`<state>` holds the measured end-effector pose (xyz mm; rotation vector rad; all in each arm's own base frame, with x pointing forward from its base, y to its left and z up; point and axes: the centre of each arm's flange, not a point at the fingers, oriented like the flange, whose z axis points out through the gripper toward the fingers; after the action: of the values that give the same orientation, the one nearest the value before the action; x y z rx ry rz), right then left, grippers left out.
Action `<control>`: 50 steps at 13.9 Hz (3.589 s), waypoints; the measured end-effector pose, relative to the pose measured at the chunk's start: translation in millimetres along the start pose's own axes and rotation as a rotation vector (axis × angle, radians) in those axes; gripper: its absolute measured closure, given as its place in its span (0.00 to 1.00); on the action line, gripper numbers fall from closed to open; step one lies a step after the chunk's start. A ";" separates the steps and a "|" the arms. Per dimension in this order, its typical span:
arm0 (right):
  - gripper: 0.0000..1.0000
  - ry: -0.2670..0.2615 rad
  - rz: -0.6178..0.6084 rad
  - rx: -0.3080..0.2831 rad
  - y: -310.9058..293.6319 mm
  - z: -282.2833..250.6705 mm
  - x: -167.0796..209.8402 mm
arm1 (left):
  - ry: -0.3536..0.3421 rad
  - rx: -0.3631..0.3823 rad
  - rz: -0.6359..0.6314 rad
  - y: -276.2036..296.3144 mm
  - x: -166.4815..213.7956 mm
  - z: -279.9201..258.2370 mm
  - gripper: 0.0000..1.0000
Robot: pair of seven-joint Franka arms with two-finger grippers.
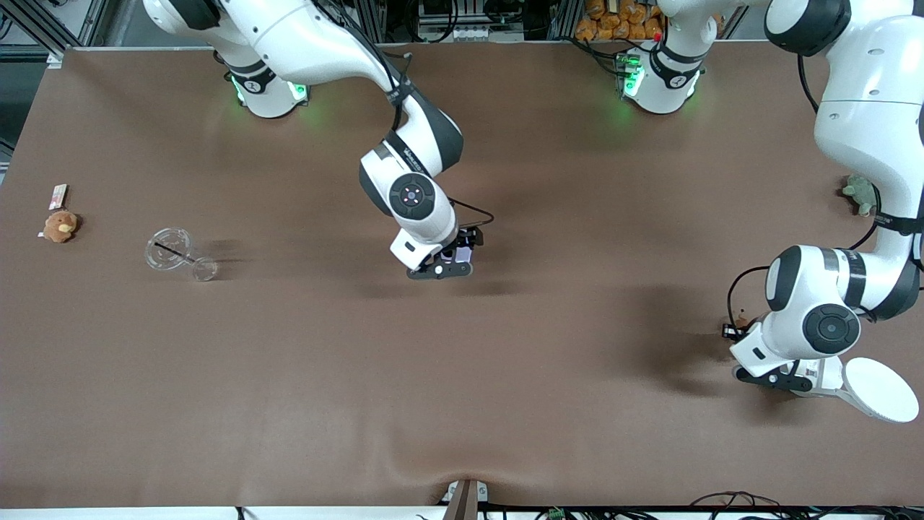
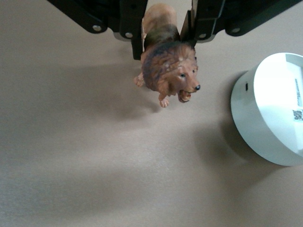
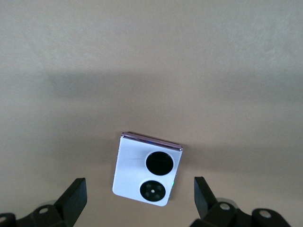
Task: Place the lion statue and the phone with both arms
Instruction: 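Lower the lion beside the white lamp and open the left gripper, then carry the phone toward the glass cup while the left gripper withdraws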
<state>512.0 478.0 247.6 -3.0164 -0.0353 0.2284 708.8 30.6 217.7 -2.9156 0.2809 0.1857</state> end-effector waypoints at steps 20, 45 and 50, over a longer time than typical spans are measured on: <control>0.00 0.035 0.161 -0.005 3.0 66.9 -10.7 | 0.122 0.026 -0.032 -26.6 13.0 9.1 0.00; 0.15 -0.062 0.161 -0.068 196.6 -29.2 105.6 | -0.001 -0.100 -0.205 25.6 -126.0 -310.9 0.00; 0.15 -0.094 0.158 -0.133 265.6 -38.4 111.7 | 0.034 -0.125 -0.152 34.8 -179.0 -356.8 0.00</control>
<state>632.0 213.4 237.5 -3.1409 0.1883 0.3983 564.9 -48.5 583.1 -3.0493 0.0532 0.1346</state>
